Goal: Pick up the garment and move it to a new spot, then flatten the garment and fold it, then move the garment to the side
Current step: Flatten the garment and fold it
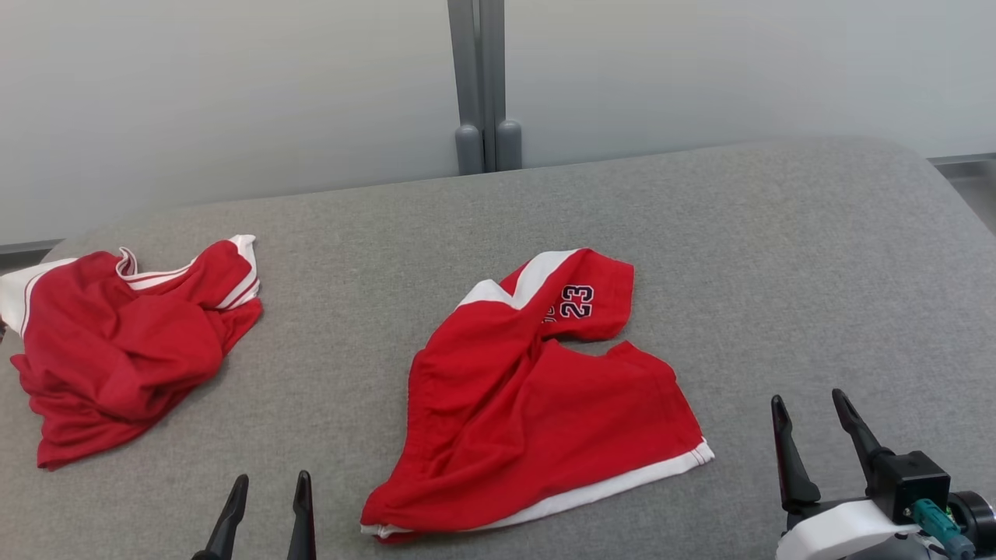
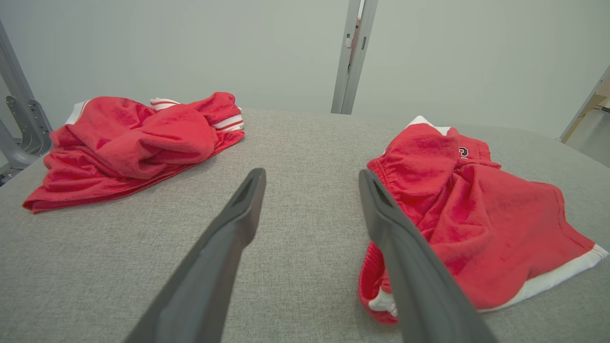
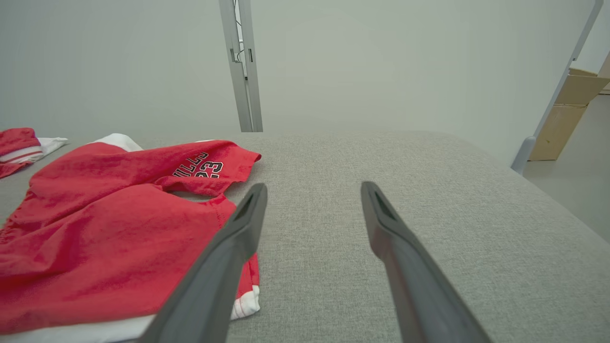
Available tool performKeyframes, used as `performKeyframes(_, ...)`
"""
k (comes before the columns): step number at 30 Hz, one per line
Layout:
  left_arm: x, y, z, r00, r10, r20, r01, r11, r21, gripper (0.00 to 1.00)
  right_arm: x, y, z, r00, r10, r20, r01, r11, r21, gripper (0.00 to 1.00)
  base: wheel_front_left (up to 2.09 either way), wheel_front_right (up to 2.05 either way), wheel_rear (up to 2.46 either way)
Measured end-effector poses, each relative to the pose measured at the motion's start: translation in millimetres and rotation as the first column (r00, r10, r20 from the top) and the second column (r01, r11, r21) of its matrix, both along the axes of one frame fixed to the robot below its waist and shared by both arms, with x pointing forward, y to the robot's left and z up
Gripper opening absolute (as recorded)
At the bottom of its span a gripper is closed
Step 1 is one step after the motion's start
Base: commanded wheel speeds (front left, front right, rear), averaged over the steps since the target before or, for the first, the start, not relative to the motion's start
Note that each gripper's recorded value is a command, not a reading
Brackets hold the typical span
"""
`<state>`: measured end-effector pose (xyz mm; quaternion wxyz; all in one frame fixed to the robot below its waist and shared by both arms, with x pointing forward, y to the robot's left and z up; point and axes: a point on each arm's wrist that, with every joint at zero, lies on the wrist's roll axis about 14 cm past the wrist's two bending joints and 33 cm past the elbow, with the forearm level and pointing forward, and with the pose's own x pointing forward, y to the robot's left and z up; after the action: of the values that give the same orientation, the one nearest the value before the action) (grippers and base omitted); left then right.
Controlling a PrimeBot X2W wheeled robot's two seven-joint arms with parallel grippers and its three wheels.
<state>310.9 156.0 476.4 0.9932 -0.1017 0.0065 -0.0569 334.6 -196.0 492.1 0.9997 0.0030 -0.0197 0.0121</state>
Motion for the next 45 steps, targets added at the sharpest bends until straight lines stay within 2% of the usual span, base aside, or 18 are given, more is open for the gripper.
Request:
performKeyframes(10, -1.2, -1.8, -0.1, 1.0, -0.002, 0.001, 0.002, 1.0, 0.0, 1.0, 0.6, 12.4, -8.1, 0.999, 0.032, -0.024, -0.031, 0.999, 0.029, 1.0, 0.0, 0.0, 0.0)
performKeyframes(14, -7.6, -11.5, -19.2, 0.997, -0.036, -0.062, 0.036, 0.999, -0.003, 1.0, 2.7, 15.4, -15.8, 0.998, 0.039, -0.049, -0.037, 0.998, 0.043, 1.0, 0.0, 0.0, 0.0)
performKeyframes(17, -14.4, -8.7, -40.5, 0.989, -0.061, -0.132, 0.066, 0.997, 0.031, 1.0, 8.0, 22.3, -25.8, 0.994, 0.065, -0.084, -0.061, 0.997, 0.05, 1.0, 0.0, 0.0, 0.0)
performKeyframes(22, -28.4, -24.9, -77.1, 0.944, -0.169, -0.282, 0.183, 0.983, 0.024, 1.0, 15.3, 27.3, -67.5, 0.935, 0.107, -0.338, -0.101, 0.994, 0.035, 1.0, 0.0, 0.0, 0.0)
performKeyframes(29, -16.4, -37.0, -73.6, 0.924, -0.252, -0.288, 0.266, 0.964, 0.011, 1.0, 18.2, 42.7, -100.9, 0.826, 0.168, -0.539, -0.192, 0.981, 0.011, 1.0, 0.0, 0.0, 0.0)
performKeyframes(37, -9.6, -47.3, -84.7, 0.891, -0.311, -0.331, 0.327, 0.945, -0.009, 1.0, 30.1, 57.4, -111.1, 0.796, 0.212, -0.568, -0.23, 0.972, 0.04, 1.0, 0.0, 0.0, 0.0)
performKeyframes(44, -6.0, -52.7, -88.8, 0.877, -0.34, -0.339, 0.352, 0.936, -0.028, 1.0, 30.7, 56.1, -116.1, 0.789, 0.216, -0.575, -0.236, 0.971, 0.042, 1.0, 0.0, 0.0, 0.0)
performKeyframes(45, -6.1, -53.8, -89.0, 0.876, -0.344, -0.339, 0.355, 0.934, -0.03, 0.95, 30.5, 55.9, -116.3, 0.788, 0.217, -0.576, -0.236, 0.971, 0.041, 1.0, 0.0, 0.0, 0.0)
